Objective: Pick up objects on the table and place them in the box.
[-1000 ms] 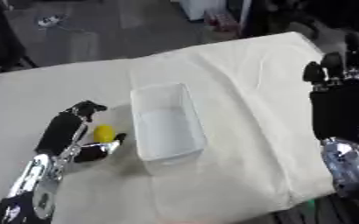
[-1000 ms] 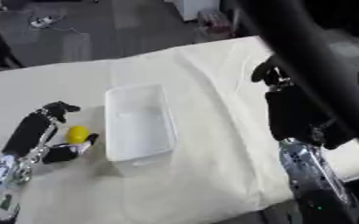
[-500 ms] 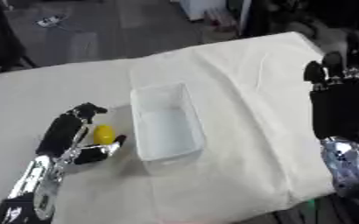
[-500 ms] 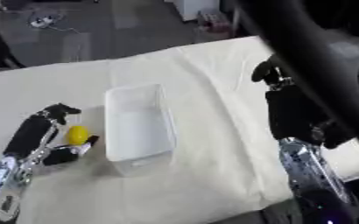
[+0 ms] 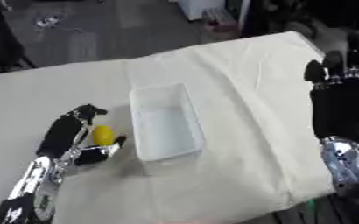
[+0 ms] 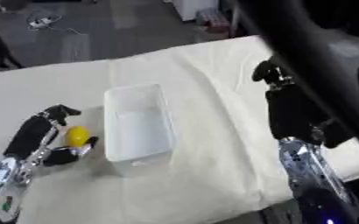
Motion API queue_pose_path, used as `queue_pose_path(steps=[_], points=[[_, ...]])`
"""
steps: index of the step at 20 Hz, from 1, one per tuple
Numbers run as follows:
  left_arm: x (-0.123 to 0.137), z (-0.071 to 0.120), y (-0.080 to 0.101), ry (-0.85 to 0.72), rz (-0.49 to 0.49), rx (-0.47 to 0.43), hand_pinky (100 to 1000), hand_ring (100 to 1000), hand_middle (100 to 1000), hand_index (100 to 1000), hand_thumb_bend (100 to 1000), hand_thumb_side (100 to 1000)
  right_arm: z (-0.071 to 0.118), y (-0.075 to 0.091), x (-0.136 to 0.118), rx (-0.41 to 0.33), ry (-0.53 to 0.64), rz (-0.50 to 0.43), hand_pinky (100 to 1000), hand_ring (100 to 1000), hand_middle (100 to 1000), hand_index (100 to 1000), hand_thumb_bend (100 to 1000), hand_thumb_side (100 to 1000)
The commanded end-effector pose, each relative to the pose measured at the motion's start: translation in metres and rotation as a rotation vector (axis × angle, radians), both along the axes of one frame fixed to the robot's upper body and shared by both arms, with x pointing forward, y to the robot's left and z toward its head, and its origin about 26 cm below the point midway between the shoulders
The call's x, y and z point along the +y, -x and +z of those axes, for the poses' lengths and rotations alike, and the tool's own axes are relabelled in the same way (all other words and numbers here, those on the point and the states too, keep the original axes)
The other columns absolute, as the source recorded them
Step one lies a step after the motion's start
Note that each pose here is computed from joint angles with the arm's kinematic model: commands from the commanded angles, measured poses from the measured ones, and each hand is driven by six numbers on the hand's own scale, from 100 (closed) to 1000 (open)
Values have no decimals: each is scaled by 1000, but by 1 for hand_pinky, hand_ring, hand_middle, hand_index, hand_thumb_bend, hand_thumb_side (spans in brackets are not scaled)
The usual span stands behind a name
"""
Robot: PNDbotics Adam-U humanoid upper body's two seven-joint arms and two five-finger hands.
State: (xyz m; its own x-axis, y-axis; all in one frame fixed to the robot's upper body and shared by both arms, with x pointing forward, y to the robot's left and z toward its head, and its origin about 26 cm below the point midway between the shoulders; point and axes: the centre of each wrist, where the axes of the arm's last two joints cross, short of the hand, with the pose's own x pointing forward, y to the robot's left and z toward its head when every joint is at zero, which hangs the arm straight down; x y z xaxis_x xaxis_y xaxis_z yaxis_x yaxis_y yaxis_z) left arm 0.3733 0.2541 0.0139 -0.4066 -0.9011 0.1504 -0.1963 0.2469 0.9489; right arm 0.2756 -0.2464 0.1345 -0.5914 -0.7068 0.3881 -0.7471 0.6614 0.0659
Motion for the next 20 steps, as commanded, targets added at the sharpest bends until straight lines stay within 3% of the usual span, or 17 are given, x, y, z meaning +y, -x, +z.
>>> queue_pose_path(steps=[1,20], points=[[-1,8,-5,-5,-7,-21,431,541,653,773,353,690,10,-1,-3,-246,31,-22,546,623,756,752,199,1000],[3,-11,-3,-15,19,42,430,539,650,771,339,704,13,-2,-3,-253,10,-3,535,610,749,746,181,1000]])
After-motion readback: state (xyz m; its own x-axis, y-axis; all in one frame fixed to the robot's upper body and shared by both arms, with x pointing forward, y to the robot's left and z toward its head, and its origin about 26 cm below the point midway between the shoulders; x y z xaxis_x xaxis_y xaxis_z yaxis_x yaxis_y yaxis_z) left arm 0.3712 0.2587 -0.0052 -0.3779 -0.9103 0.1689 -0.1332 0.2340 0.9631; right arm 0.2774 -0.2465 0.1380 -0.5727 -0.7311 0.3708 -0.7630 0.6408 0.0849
